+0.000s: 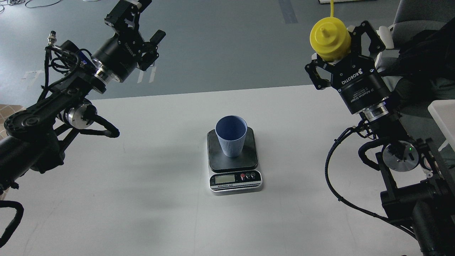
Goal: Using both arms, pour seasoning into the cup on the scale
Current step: 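Bring the yellow bottle upright and lower it back to the table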
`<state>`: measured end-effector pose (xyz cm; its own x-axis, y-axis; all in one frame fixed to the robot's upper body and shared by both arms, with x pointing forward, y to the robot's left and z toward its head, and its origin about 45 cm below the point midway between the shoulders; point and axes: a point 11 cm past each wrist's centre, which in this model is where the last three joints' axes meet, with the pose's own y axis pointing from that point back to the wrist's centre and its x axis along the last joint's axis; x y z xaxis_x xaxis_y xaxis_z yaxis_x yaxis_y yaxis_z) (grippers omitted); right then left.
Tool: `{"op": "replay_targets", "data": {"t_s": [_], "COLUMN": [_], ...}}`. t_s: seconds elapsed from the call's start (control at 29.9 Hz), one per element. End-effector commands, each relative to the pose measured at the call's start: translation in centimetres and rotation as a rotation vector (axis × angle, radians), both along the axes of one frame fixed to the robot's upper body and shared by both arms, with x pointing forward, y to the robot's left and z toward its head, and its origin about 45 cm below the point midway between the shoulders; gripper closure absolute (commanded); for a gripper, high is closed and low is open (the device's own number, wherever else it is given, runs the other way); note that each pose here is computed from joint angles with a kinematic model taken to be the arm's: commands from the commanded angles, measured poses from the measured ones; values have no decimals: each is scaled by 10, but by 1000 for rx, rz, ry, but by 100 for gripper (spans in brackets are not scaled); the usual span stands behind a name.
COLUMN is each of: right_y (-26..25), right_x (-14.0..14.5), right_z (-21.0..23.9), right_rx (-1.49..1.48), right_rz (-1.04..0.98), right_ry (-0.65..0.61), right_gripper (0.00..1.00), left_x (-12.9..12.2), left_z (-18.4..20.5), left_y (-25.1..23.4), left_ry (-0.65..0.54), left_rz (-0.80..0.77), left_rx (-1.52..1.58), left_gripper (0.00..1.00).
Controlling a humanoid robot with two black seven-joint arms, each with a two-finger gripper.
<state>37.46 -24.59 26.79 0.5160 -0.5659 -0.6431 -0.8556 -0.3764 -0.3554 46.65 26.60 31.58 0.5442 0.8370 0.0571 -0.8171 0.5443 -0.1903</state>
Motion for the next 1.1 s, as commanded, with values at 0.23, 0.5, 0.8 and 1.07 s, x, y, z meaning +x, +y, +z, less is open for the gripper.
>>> {"op": "replay_targets", "data": {"t_s": [0.23,0.5,0.8,1.07], "right_y": [-49,-73,-106,-108], "right_x": [-36,-47,-69,-82], "right_z": [-73,-93,-141,-175], "right_rx": [213,303,339,411], "right_rz": [-170,-251,-368,-383], "right_ry": [173,222,355,468], "right_gripper": [100,100,100,100], "left_x": [-5,-8,-12,-18], "left_z": [-1,-3,8,15], "left_y": [1,-1,15,23], "left_ry": [2,8,-9,-21], "left_rz": [-18,-29,-18,-22], "left_rx": [55,64,84,98], "left_gripper": [2,2,2,2]}}
